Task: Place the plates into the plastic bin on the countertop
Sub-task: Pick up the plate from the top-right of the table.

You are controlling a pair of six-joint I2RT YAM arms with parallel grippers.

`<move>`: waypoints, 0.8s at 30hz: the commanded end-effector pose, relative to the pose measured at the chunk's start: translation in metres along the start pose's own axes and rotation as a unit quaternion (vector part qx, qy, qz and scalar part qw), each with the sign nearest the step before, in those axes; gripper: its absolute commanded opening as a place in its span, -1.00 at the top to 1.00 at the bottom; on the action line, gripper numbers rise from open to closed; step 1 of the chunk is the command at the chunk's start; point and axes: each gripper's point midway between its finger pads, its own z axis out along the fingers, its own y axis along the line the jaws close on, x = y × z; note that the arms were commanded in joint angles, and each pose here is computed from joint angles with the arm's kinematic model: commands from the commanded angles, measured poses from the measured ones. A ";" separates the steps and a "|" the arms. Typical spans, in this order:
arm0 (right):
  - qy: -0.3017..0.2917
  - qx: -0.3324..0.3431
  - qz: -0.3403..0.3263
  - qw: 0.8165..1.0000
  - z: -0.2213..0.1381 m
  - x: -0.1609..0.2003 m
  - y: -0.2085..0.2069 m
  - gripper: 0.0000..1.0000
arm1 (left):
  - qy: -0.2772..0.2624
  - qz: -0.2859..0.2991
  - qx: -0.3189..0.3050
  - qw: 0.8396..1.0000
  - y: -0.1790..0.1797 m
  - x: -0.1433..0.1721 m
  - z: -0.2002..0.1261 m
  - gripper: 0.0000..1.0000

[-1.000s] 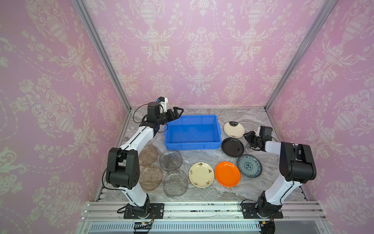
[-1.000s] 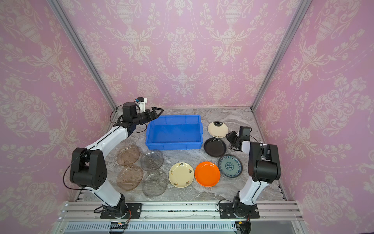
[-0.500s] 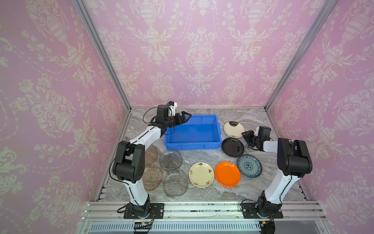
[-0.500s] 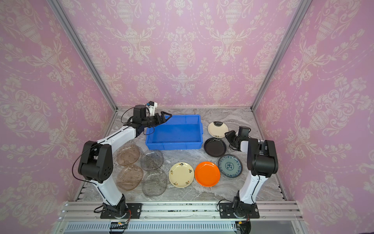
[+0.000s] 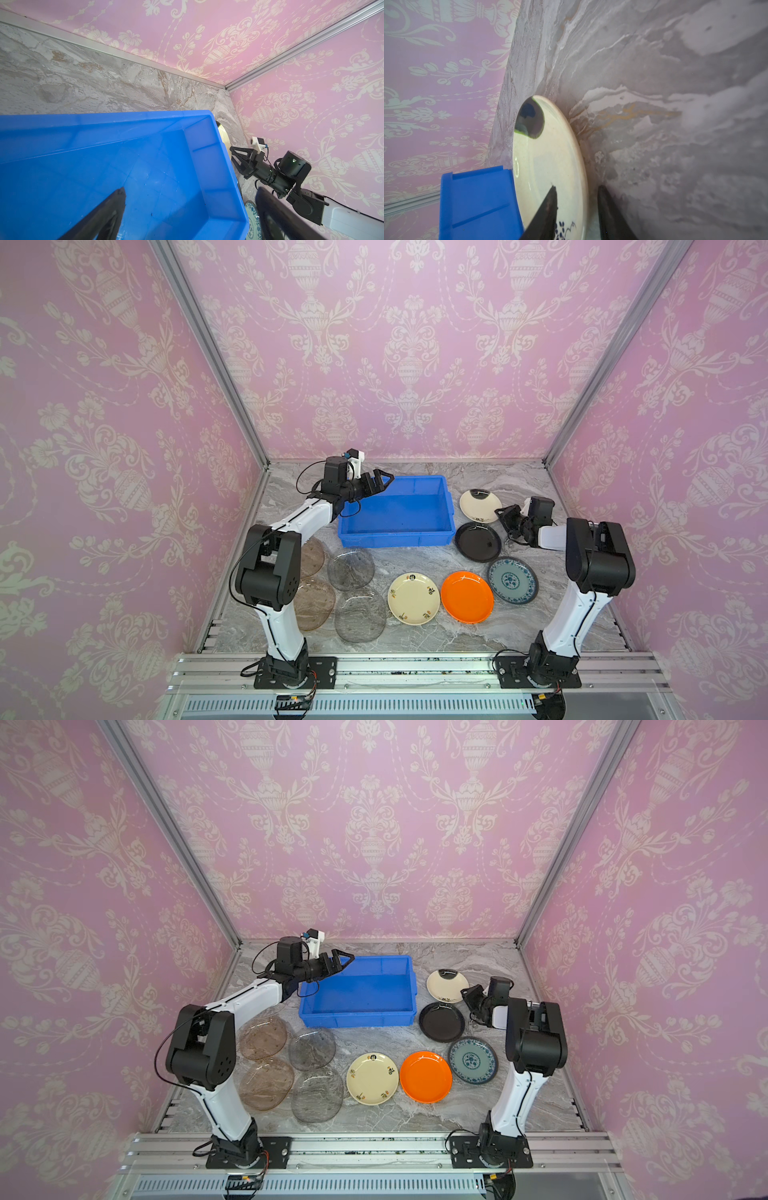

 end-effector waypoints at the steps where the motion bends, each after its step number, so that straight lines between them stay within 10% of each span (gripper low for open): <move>1: 0.012 0.014 0.021 1.000 0.006 0.003 -0.011 0.29 | 0.006 -0.006 0.008 1.000 0.000 0.005 0.006 -0.99; 24: 0.009 0.010 0.038 0.999 0.012 0.002 -0.012 0.50 | 0.011 -0.015 -0.001 1.000 0.009 0.008 0.014 -0.99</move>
